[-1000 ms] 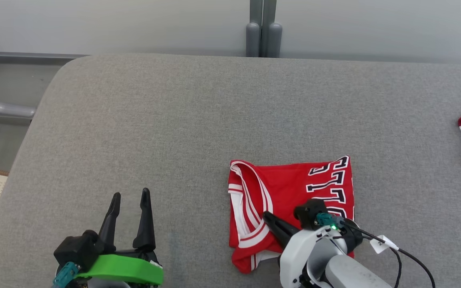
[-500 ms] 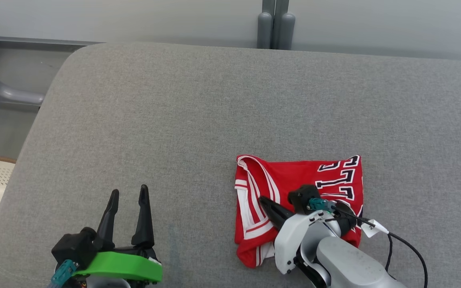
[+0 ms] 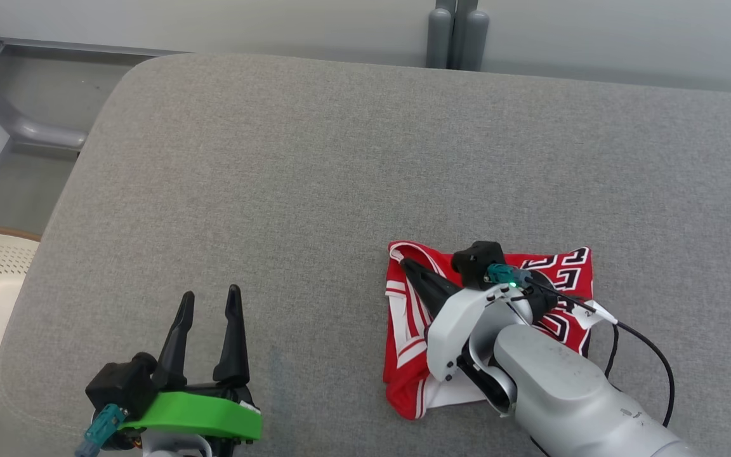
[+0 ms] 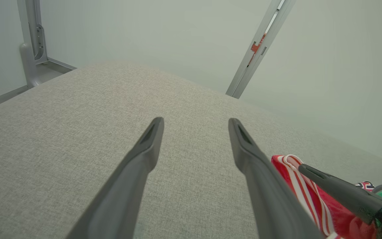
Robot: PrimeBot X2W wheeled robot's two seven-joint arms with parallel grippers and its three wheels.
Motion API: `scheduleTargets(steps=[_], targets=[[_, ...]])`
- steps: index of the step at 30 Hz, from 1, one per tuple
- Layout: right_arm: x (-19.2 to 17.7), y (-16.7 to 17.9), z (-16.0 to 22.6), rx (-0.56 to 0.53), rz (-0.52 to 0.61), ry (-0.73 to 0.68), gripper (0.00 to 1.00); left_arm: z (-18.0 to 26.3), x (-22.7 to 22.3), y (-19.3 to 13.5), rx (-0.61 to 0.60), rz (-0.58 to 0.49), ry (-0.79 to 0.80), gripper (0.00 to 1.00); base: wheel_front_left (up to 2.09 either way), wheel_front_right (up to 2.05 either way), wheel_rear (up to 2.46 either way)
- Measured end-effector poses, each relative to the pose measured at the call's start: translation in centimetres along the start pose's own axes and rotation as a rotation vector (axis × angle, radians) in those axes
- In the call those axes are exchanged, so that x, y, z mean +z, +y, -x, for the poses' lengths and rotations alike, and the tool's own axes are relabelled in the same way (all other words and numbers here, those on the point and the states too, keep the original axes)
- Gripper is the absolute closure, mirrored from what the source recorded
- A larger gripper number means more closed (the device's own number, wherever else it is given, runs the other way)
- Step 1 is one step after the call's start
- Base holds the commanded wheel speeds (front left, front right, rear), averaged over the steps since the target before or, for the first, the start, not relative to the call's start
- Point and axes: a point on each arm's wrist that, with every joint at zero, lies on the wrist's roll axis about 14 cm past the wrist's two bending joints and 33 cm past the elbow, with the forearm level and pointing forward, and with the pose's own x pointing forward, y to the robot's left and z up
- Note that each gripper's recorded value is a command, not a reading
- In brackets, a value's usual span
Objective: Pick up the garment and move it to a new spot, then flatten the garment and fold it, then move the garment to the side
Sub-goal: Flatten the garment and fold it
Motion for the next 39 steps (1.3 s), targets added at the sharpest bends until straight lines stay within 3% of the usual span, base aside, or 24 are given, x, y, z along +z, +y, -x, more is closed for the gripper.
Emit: scheduleTargets(steps=[12,21,26,32,39], targets=[[-2.1,-2.1,0.0,-0.049,0.042,0.089,1.0,0.2,0.3,0.6,0.024,0.003,-0.008,0.0,0.0,0.0,0.0],[-1.5,2.0,-0.7,0.072,0.018,0.074,1.0,0.3,0.1,0.9,0.037,0.006,-0.004,0.0,0.0,0.0,0.0],[0.3,2.1,-0.6,0.071,-0.008,0.001,1.0,0.0,0.2,0.6,0.028,0.005,-0.005,0.0,0.0,0.0,0.0],[3.1,0.2,0.4,0.009,-0.022,-0.112,1.0,-0.5,-0.1,-0.5,-0.009,0.007,0.002,0.0,0.0,0.0,0.0],[2.9,-4.8,4.4,-0.138,-0.004,-0.154,1.0,-1.1,-0.7,-2.2,-0.064,0.013,0.017,0.0,0.0,0.0,0.0]])
